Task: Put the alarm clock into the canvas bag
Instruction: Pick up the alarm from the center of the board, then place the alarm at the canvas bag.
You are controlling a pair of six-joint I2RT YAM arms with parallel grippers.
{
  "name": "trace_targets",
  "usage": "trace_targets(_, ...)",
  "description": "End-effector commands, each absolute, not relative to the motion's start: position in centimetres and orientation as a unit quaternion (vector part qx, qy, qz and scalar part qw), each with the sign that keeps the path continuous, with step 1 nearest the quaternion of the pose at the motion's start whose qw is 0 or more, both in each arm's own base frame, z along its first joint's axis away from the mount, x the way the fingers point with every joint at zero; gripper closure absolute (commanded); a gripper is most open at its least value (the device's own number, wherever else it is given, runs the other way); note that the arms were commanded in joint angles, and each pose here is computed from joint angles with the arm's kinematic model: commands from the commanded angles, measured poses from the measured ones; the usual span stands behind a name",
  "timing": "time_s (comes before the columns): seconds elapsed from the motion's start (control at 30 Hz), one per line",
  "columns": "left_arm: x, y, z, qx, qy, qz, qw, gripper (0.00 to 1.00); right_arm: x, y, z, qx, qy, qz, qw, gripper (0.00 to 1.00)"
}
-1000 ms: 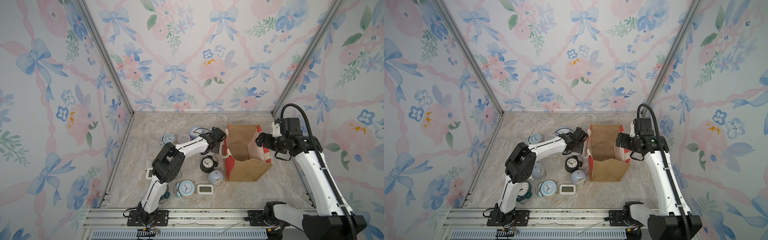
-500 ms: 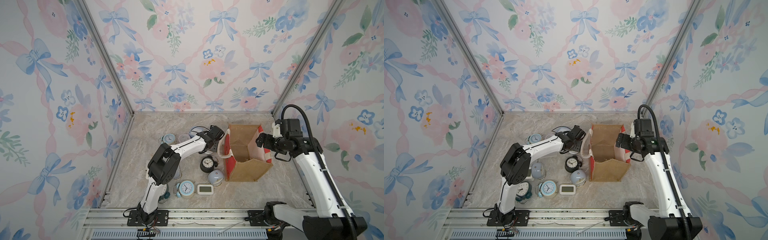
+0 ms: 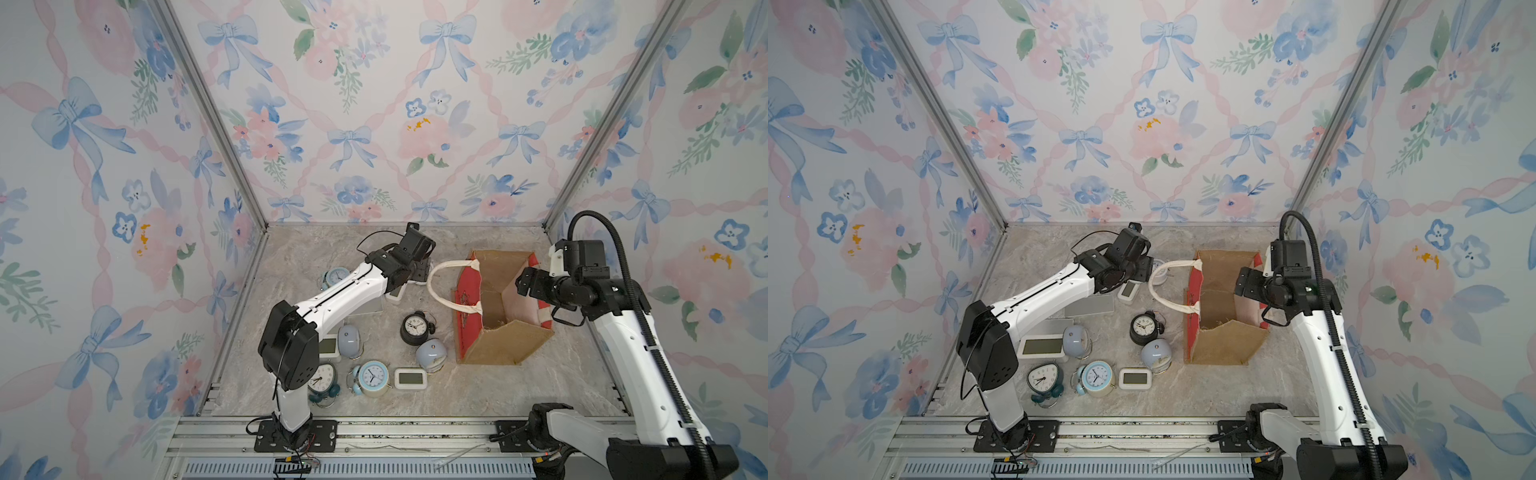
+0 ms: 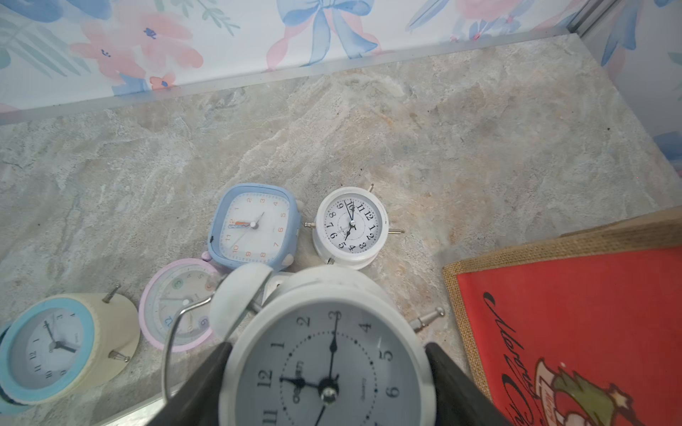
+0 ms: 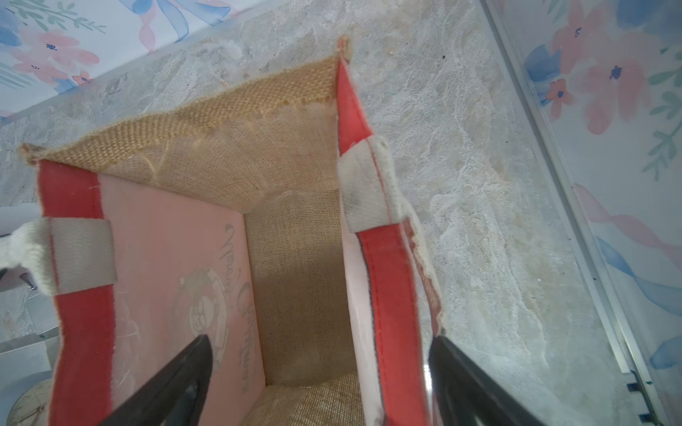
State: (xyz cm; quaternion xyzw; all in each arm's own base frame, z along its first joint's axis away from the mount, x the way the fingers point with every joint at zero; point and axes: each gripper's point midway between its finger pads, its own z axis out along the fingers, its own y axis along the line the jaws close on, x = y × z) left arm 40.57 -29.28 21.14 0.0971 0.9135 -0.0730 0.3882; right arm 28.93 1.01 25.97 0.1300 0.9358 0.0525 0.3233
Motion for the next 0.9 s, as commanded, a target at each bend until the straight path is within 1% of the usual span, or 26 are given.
trace_targets(0.0, 41.1, -27.2, 21.3, 0.090, 0.913, -0.059, 0.395, 0.33, 28.2, 0.4, 26.4, 0.139, 0.933, 0.039, 0.329, 0.08)
trace_targets(0.13, 41.6, -24.3, 20.4, 0.070, 0.918, -0.039, 0.388, 0.34, 27.6, -0.8, 26.5, 0.151, 0.930, 0.019, 0.335, 0.09)
trace_targets(0.23, 42.0, -22.4, 20.0, 0.057, 0.922, -0.031, 0.382, 0.34, 27.4, -1.3, 25.7, 0.156, 0.932, 0.011, 0.326, 0.13)
trace_targets(0.33, 42.2, -21.3, 20.4, 0.051, 0.921, -0.029, 0.385, 0.34, 27.3, -1.4, 24.5, 0.158, 0.937, 0.011, 0.310, 0.17)
trace_targets(0.47, 42.1, -21.5, 22.0, 0.055, 0.915, -0.047, 0.396, 0.35, 27.0, -1.5, 23.0, 0.161, 0.942, 0.007, 0.295, 0.22)
trace_targets(0.53, 41.8, -22.2, 23.0, 0.061, 0.912, -0.066, 0.400, 0.36, 26.8, -1.7, 22.4, 0.165, 0.942, 0.003, 0.291, 0.28)
trace_targets(0.6, 41.4, -23.3, 24.0, 0.073, 0.908, -0.084, 0.405, 0.37, 26.8, -1.4, 22.0, 0.164, 0.944, 0.010, 0.287, 0.37)
trace_targets(0.73, 40.4, -26.4, 26.3, 0.109, 0.894, -0.113, 0.421, 0.37, 27.0, 0.1, 21.3, 0.155, 0.947, 0.049, 0.278, 0.64)
trace_targets(0.8, 39.8, -28.1, 27.4, 0.123, 0.886, -0.131, 0.427, 0.38, 27.2, 1.3, 21.1, 0.139, 0.948, 0.062, 0.279, 0.71)
trace_targets(0.87, 39.4, -29.7, 28.6, 0.135, 0.879, -0.146, 0.434, 0.39, 27.4, 2.1, 21.0, 0.131, 0.949, 0.066, 0.280, 0.76)
